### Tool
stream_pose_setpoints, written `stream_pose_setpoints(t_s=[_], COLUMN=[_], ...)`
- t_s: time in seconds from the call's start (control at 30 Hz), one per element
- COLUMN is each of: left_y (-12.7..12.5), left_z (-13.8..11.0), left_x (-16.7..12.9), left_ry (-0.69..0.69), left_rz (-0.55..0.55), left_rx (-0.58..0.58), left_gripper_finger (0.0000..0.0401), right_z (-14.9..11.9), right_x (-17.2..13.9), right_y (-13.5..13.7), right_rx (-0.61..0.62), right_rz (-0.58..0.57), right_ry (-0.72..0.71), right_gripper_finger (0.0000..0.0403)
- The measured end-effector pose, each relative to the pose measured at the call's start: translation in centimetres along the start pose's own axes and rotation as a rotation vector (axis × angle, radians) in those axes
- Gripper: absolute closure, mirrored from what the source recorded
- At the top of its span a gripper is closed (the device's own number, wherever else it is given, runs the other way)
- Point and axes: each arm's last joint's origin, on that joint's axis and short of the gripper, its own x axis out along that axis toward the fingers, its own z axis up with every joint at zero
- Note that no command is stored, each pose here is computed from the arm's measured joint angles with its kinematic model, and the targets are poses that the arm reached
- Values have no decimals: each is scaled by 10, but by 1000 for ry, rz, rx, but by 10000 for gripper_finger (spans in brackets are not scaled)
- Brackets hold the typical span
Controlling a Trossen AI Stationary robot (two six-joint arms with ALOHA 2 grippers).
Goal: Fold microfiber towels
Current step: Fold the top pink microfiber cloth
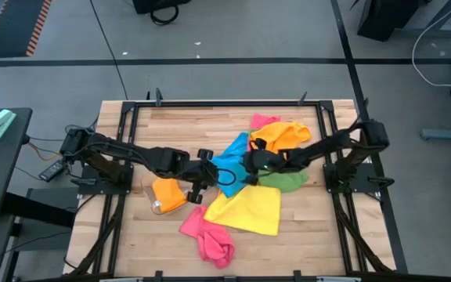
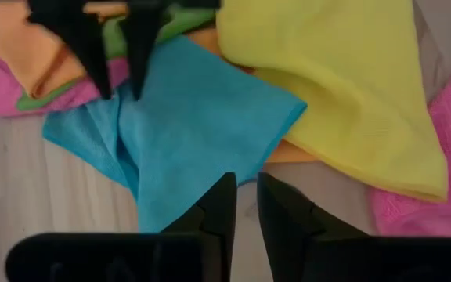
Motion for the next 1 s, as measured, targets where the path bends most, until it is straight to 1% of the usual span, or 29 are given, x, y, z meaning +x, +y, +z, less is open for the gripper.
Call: stream_pose_setpoints(t_s=[0.13, 0.23, 0.43, 0.6, 0.8, 0.9, 1.0], left_y=[-1, -1, -2, -2, -2, -2, 0], left_z=[-3, -5, -7, -8, -8, -9, -13], left_x=[0, 0, 0, 0, 0, -1, -5], left_ry=[31, 49, 72, 78, 81, 95, 123], left_rz=[-7, -10, -15, -16, -13, -14, -3], left_rx=[6, 4, 8, 9, -27, -39, -10], left_gripper_finger=[338, 339, 348, 350, 351, 355, 361], right_z=[1, 7, 14, 10, 2, -1, 2], right_x=[21, 30, 33, 33, 35, 37, 36], right_y=[-12, -14, -13, -13, -13, -12, -12], right_rx=[-57, -101, -178, -224, -243, -248, -244], right_rz=[-39, -43, -42, -35, -28, 1, 10], right_ry=[132, 193, 217, 236, 289, 301, 286], right_gripper_finger=[278, 282, 299, 323, 355, 359, 359])
